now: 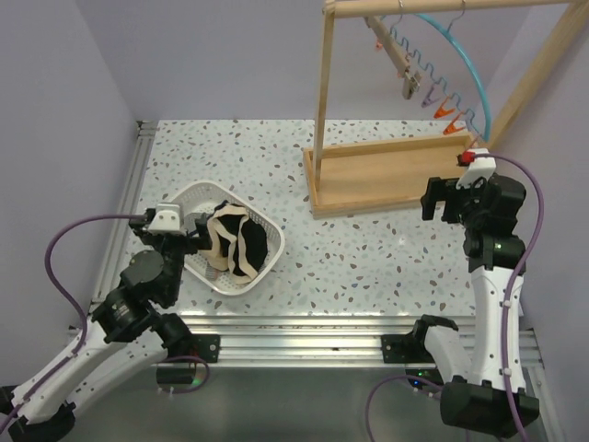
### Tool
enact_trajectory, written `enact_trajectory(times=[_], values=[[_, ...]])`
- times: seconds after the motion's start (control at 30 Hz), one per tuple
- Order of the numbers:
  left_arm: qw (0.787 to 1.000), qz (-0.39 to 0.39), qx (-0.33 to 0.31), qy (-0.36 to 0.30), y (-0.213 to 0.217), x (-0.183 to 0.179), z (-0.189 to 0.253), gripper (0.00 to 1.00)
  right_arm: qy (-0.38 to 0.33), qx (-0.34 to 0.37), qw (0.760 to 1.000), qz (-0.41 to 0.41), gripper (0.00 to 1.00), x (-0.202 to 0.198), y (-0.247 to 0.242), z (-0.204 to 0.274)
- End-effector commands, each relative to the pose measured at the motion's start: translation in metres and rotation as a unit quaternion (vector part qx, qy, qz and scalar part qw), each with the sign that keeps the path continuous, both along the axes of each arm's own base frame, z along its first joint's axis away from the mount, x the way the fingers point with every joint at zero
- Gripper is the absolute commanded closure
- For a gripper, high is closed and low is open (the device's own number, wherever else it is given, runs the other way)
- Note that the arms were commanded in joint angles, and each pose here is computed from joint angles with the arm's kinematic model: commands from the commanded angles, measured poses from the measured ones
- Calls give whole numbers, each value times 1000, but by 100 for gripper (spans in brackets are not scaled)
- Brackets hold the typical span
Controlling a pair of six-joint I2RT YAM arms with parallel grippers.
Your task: Remove the underwear clipped to the hanger
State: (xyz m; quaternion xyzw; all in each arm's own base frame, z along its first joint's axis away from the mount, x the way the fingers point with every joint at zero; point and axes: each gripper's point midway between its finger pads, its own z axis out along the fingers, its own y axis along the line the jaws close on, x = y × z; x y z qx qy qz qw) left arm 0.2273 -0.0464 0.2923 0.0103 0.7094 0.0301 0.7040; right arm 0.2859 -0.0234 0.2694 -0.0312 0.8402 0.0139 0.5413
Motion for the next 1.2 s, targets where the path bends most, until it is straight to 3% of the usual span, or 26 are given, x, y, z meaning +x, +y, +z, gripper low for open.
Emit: enact_trajectory(times=[0.0, 0.3, 0.63, 1.17], values=[[1000, -8, -7, -27, 4, -6, 7, 0, -45, 1, 999, -17, 1, 12, -6, 15], [992, -24, -71, -99, 23, -29, 11, 0, -37, -2, 998, -56, 2, 14, -19, 10], [996, -53, -47, -55, -2, -16, -4, 0, -39, -32, 997, -51, 1, 12, -23, 10], [996, -56, -46, -51, -4, -15, -6, 0, -40, -41, 998, -33, 2, 9, -19, 8]])
